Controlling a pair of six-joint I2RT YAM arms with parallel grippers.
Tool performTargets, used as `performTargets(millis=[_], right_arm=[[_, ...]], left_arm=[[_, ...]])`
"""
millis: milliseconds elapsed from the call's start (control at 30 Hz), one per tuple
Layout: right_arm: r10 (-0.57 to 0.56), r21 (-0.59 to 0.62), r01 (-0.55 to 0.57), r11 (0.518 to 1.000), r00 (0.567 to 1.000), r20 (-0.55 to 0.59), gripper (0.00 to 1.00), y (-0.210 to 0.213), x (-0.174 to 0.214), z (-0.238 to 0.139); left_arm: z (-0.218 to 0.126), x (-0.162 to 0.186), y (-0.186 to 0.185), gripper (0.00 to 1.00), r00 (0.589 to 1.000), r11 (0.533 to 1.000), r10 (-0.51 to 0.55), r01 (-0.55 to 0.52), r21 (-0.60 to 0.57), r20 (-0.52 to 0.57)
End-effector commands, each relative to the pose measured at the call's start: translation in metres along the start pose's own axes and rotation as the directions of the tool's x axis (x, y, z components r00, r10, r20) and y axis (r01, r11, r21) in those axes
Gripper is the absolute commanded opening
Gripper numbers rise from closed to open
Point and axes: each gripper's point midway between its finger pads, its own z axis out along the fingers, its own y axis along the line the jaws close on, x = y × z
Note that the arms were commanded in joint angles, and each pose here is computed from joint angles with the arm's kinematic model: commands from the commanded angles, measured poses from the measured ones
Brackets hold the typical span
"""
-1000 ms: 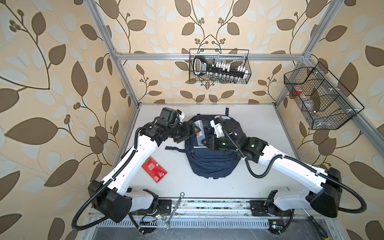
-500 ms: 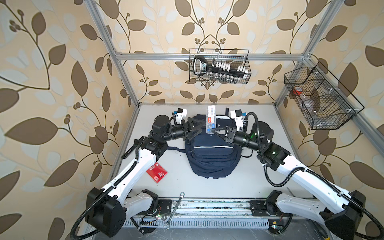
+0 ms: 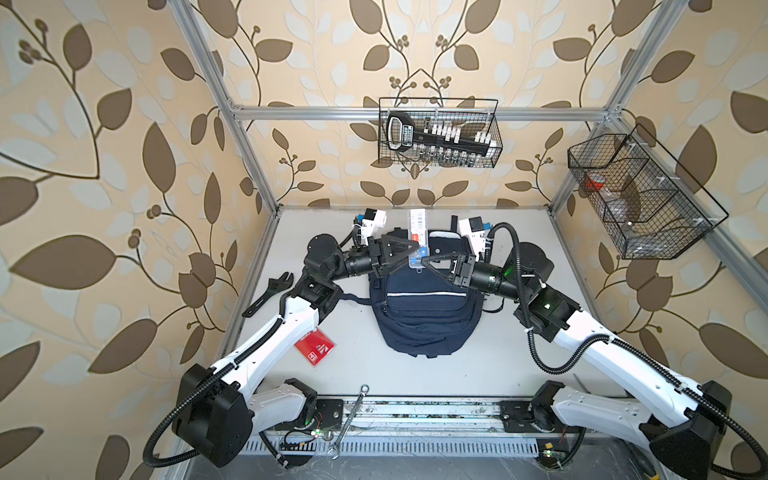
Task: Pack the student bag
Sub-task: 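Carry the box over the backpack toward the right gripper while the right gripper approaches, then grasp the box's other end with the right gripper while the left holds it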
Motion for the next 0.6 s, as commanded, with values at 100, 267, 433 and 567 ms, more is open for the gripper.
performTargets(millis=[100, 267, 433, 567], right_arm=[[-0.004, -0.039, 0.004, 0.999, 1.000, 0.004, 0.00, 0.004, 0.000, 0.001], [-0.009, -0.034, 0.009, 0.999, 1.000, -0.009, 0.00, 0.004, 0.002, -0.001], [-0.064, 0.070, 0.067, 0.995, 0.997, -0.043, 0.49, -0.010, -0.021, -0.026], [-0.040, 0.082, 0.047, 0.996, 0.996, -0.084, 0.77, -0.036, -0.043, -0.057]], left_arm=[[0.000, 0.011, -0.016, 0.26, 0.996, 0.996, 0.081, -0.079, 0.033, -0.041], [0.001, 0.011, -0.010, 0.11, 0.995, 0.996, 0.089, -0.089, 0.000, -0.053], [-0.001, 0.019, -0.004, 0.00, 0.986, 0.988, 0.131, -0.138, -0.065, -0.105], [-0.007, 0.043, 0.005, 0.00, 0.965, 0.984, 0.129, -0.154, -0.093, -0.229]])
